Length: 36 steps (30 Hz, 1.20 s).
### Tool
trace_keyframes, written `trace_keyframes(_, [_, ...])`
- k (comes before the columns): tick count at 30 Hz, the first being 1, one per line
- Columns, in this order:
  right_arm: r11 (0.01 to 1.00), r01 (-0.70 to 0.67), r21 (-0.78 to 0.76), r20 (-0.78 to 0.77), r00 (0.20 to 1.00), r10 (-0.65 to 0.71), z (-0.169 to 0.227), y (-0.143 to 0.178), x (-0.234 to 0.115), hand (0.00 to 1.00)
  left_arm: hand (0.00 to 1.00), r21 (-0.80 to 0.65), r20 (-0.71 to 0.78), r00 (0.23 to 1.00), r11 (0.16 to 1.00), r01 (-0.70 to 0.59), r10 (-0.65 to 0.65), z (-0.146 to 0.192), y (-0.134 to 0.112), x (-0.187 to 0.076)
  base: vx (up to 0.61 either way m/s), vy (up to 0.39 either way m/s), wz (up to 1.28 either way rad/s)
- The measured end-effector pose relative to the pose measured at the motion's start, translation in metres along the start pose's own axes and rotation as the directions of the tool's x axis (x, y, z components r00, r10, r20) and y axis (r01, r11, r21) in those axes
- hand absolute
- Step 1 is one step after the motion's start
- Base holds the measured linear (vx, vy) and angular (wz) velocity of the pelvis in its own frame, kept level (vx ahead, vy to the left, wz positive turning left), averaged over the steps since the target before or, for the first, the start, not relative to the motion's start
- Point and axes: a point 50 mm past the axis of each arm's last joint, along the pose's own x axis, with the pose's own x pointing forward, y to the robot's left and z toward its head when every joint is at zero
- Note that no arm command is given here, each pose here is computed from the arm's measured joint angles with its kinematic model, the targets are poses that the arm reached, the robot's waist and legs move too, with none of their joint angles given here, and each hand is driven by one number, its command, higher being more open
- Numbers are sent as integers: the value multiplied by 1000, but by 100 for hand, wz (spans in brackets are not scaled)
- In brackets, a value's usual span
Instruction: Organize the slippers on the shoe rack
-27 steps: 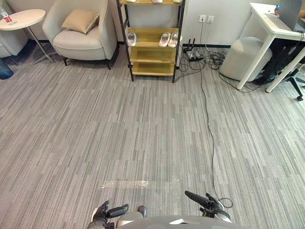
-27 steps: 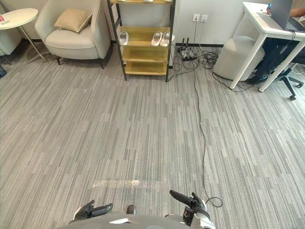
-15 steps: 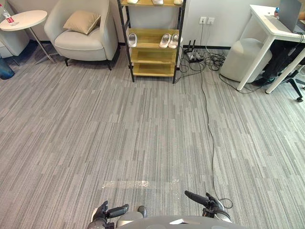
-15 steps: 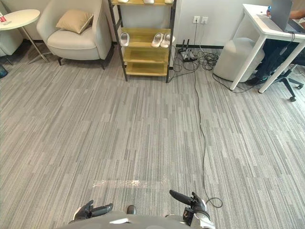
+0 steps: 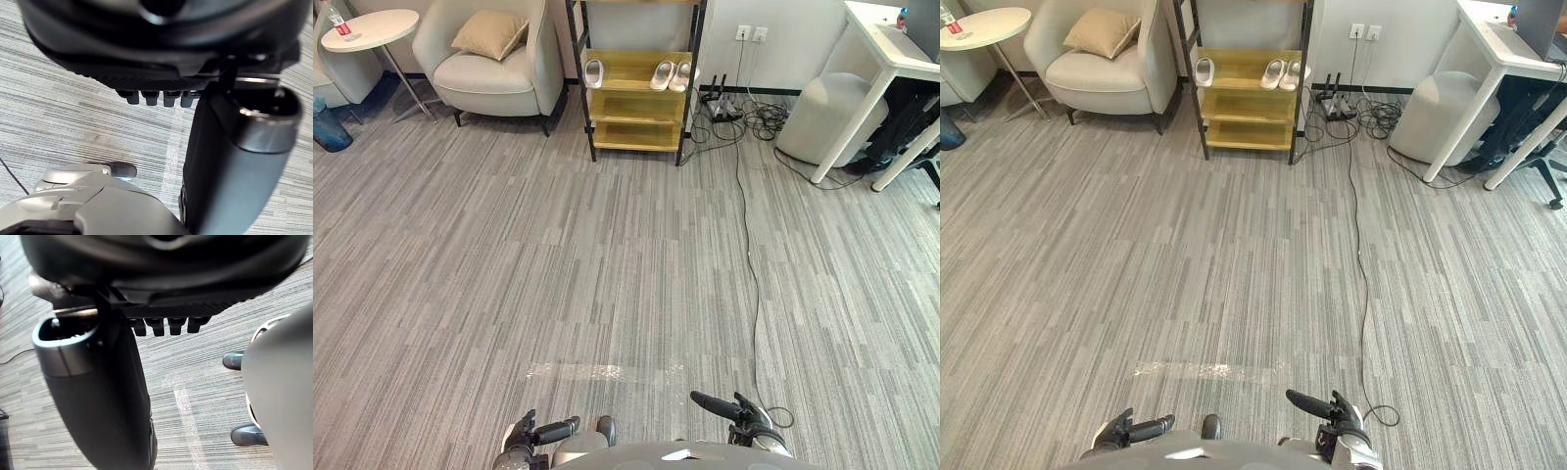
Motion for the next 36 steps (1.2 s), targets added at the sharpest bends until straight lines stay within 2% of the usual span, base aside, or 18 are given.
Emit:
trace_keyframes(7, [1000, 8, -6, 34, 999, -8, 13, -1, 2, 100, 100, -48, 66, 998, 999, 1, 3, 22, -3, 4, 3, 32, -13])
trace_keyframes(8, [998, 47, -36, 45, 998, -46, 18, -16, 3, 100, 100, -114, 159, 987, 993, 29, -11, 44, -15, 5, 170, 205, -52])
trace_keyframes(11, [997, 71, -39, 45, 997, -69, 18, -25, 3, 100, 100, -119, 152, 988, 992, 33, -15, 43, -19, 4, 304, 246, -32])
trace_keyframes(15, [999, 12, -36, 80, 997, -9, 29, -2, 4, 100, 100, -107, 181, 983, 994, 20, -1, 59, -13, 8, 300, 116, -7])
trace_keyframes(16, [999, -7, -43, 85, 996, 10, 29, 6, 4, 100, 100, -154, 198, 980, 988, 6, 24, 63, -7, 8, 185, 65, -21])
trace_keyframes(18, [999, 8, -51, 77, 997, -4, 25, -1, 3, 100, 100, -133, 186, 983, 991, 19, 7, 57, -12, 6, 271, 164, -22])
trace_keyframes(20, [998, -11, -70, 59, 998, 15, 18, 5, 2, 100, 100, -114, 171, 985, 993, -3, 23, 52, -4, 6, 461, 198, -11])
trace_keyframes(25, [996, -31, -78, 99, 994, 39, 31, 13, 3, 100, 100, -44, 127, 992, 999, -20, 26, 44, 1, 6, 550, 113, 14])
trace_keyframes(32, [995, -30, -100, 142, 989, 44, 43, 9, 3, 100, 100, -31, 137, 991, 999, 14, -10, 48, -10, 7, 583, -77, 56])
trace_keyframes(33, [993, -25, -115, 168, 985, 44, 54, 8, 4, 100, 100, -39, 144, 989, 998, 42, -36, 50, -23, 7, 769, -194, 49])
trace_keyframes(36, [997, -23, -73, 160, 987, 34, 51, 6, 4, 100, 100, -68, 143, 988, 996, 66, -55, 50, -35, 6, 687, -186, 39])
